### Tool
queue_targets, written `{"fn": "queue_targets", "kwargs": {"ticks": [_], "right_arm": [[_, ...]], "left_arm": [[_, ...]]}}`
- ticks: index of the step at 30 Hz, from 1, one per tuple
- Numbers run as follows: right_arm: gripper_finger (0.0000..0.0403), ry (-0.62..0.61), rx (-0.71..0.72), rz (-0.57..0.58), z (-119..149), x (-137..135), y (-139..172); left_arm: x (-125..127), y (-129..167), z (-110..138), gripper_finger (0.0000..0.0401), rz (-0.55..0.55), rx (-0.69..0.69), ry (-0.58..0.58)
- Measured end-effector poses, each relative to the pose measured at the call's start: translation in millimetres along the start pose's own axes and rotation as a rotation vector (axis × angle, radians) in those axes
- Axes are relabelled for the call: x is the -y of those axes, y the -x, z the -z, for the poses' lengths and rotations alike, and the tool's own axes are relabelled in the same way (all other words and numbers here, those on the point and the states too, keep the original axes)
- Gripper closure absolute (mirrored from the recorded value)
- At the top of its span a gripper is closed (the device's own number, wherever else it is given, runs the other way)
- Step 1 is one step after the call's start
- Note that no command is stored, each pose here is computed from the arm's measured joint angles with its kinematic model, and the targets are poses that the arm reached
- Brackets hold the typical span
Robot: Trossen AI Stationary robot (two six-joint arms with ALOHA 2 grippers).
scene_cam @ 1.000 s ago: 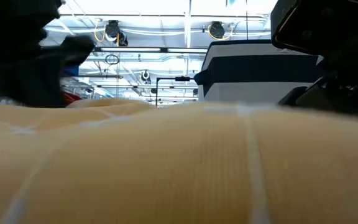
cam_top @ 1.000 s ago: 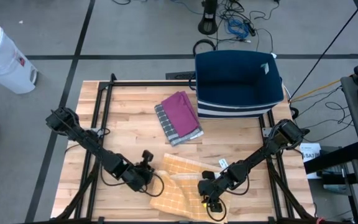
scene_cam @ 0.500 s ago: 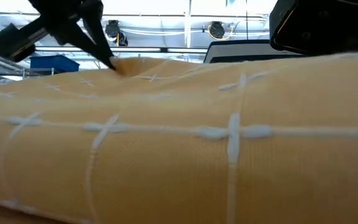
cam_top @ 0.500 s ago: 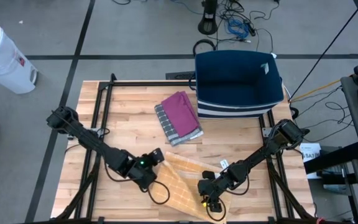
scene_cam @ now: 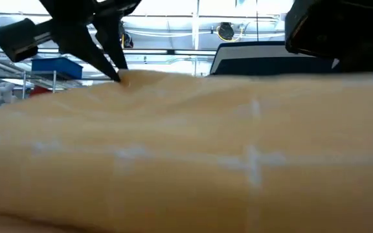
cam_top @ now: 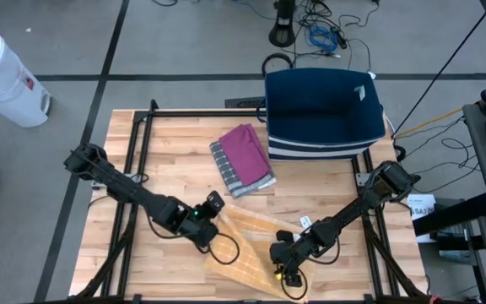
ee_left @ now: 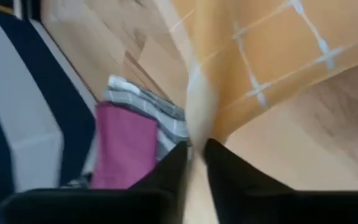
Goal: Fold towel
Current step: Fold the orange checkered towel
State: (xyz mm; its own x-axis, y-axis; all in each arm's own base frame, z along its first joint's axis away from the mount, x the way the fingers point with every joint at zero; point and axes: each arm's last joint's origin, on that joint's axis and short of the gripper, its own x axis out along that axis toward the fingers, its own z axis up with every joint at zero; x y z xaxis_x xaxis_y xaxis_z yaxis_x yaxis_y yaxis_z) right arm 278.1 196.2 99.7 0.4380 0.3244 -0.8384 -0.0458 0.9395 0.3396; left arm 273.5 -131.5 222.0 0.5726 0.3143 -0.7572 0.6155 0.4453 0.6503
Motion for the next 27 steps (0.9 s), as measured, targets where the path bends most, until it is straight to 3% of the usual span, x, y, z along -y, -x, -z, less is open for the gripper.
{"fn": "queue_targets", "kwargs": {"ticks": [7,12,16,19,23,27], "right_arm": [[0.0254,-0.018,0.054,0.117,-5.9,-0.2,36.5],[0.0250,-0.046,0.028,0.199,0.5,-0.5,54.4],[0.0250,-0.081,0.006,0.344,8.2,6.0,69.9],[0.0248,-0.127,-0.013,0.404,11.7,10.2,78.2],[0.0229,-0.193,-0.075,0.426,16.8,17.6,78.3],[0.0204,-0.242,-0.115,0.428,24.2,27.4,74.8]], "left_arm": [[-5.7,-4.7,4.8,0.0239,0.001,-0.017,0.195],[-4.2,-4.7,6.0,0.0191,0.030,-0.022,0.324],[3.2,-5.9,-1.3,0.0180,0.280,0.128,0.455],[20.3,-10.2,-6.6,0.0179,0.432,0.251,0.479],[46.1,-17.1,-9.0,0.0179,0.510,0.373,0.488],[60.6,-24.9,-6.6,0.0179,0.499,0.455,0.538]]}}
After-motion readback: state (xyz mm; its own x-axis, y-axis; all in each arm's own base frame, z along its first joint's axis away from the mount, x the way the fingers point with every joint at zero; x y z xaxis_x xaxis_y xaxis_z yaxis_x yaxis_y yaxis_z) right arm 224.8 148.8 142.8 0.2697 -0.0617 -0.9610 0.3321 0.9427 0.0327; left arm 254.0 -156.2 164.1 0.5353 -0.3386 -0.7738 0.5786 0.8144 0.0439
